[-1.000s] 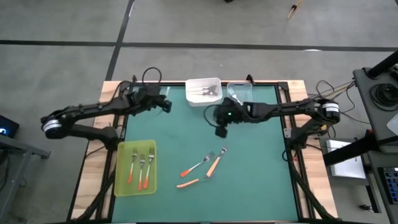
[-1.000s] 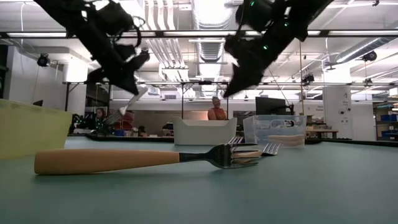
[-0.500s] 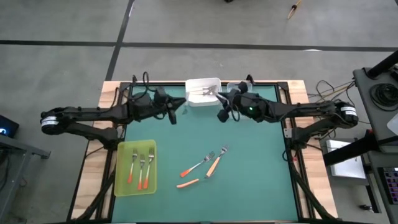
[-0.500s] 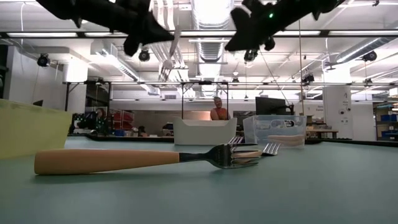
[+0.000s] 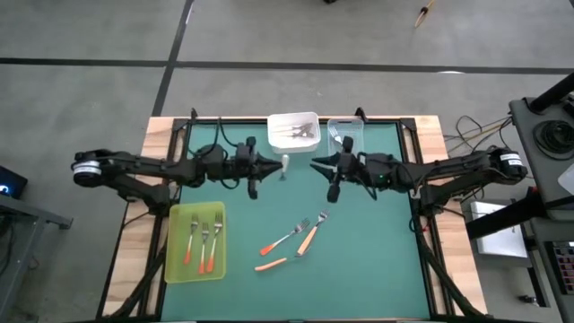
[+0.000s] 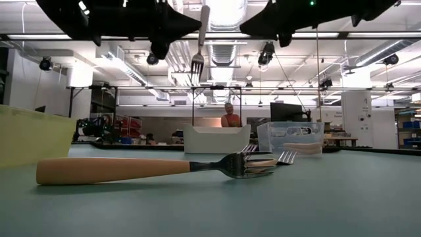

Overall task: Sort silverware by color (type)
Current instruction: Put the white fork into the white bin

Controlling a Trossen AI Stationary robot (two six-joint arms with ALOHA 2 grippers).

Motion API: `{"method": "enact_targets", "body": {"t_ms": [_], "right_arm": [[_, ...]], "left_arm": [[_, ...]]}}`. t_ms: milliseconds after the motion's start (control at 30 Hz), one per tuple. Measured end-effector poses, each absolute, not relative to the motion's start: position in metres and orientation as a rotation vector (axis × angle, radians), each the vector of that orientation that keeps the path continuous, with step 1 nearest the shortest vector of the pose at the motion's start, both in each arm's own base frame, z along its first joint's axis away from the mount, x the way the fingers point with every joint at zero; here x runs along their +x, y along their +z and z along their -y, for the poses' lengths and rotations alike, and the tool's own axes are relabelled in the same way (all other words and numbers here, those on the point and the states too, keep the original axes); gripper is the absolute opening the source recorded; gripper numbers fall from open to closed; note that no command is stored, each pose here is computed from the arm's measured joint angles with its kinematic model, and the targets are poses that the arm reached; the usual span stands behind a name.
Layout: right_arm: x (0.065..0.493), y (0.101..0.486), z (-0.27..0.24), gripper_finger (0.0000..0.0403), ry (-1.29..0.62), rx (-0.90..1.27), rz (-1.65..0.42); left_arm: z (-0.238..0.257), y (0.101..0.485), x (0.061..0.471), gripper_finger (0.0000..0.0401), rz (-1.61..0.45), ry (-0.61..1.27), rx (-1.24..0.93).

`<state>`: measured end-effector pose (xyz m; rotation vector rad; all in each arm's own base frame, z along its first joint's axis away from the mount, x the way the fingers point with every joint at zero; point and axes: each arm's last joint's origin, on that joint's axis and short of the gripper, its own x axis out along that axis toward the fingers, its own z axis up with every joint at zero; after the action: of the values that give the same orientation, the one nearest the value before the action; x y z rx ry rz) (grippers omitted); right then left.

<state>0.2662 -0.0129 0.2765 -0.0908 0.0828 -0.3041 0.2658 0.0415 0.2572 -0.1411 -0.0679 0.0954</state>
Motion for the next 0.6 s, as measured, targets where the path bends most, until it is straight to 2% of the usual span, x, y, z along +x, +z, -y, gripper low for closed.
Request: {"method": "enact_targets", "body": {"t_ms": [333, 467, 600], "right_arm": [[0.2668, 0.2814, 0.0127, 0.0063, -0.297, -0.073, -0.056], [0.2677, 0.2799, 0.0087, 0.0067, -0.154, -0.019, -0.062], [0.2675, 0.281, 0.0061, 0.0088, -0.074, 0.041, -0.054]], "left_arm": [[-0.0389, 0.2477, 0.2753, 0.0, 0.07, -0.015, -0.123], [-0.0383, 0.2478, 0.2762, 0.0, 0.082, -0.025, -0.122], [-0.0384, 0.248, 0.2774, 0.0, 0.089, -0.026, -0.125]]}}
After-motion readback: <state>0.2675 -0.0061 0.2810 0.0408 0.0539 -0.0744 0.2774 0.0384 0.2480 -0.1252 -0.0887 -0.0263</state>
